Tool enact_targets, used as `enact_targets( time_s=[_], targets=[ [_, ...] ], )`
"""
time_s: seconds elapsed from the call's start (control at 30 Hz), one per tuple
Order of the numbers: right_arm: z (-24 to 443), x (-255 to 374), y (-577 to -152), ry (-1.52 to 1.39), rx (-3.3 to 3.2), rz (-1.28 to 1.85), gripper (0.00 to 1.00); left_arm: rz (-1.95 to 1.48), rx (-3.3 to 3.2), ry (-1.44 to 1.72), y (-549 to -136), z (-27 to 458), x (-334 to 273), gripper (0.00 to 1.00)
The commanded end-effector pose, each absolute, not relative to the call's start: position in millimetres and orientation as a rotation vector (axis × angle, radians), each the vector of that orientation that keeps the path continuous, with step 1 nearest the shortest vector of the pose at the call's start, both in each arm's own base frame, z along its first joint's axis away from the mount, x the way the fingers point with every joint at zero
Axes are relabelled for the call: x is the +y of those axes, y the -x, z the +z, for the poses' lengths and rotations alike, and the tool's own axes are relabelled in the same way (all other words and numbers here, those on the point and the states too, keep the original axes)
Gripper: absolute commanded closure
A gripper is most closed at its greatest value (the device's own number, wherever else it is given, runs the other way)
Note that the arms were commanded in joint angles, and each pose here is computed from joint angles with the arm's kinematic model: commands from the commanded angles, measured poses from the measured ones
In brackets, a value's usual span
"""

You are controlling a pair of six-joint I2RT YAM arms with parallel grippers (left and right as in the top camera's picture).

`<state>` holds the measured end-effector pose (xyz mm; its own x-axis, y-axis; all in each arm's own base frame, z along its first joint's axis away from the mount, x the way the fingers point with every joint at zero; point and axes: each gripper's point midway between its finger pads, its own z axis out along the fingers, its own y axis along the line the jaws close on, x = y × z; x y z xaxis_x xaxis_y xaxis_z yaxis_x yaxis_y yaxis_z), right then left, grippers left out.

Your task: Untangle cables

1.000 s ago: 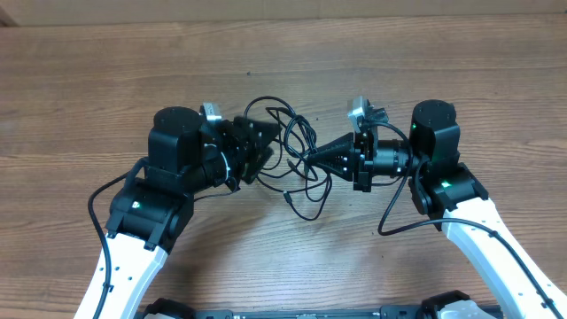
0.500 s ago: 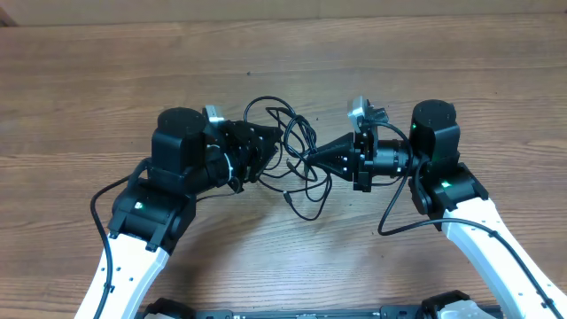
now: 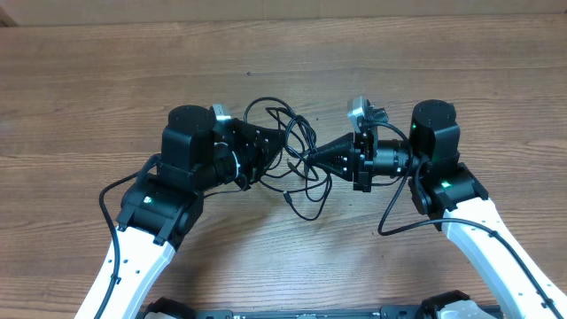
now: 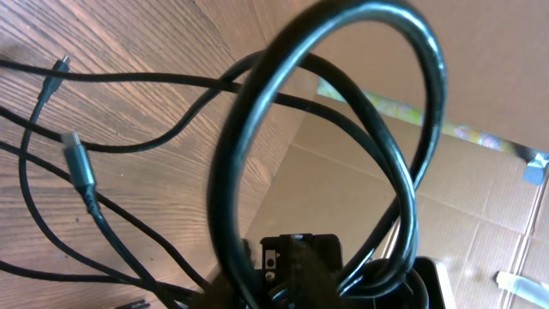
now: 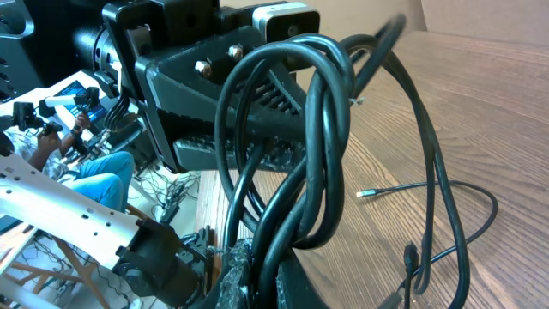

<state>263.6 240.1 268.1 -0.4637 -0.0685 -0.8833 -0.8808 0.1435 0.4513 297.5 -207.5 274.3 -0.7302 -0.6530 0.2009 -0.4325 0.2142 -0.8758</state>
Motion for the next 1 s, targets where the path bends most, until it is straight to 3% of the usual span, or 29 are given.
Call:
enact_targets(
  time_s=[0.0, 0.33, 0.97],
  targets=[
    [275.5, 241.5, -260.3, 0.949, 1.657, 1.409, 0.96, -1.539, 2.259, 1.019, -298.9, 282.2, -210.1, 0.96],
    [275.3, 241.4, -260.2, 0.948, 1.658, 1.409, 0.96, -1.549, 2.211, 1.074, -309.4, 285.2, -193.2, 0.96],
    [273.6, 241.3, -259.6, 0.944, 1.670, 1.415, 0.96, -1.644, 1.896, 1.652, -340.7, 288.1, -121.9, 0.96]
  ],
)
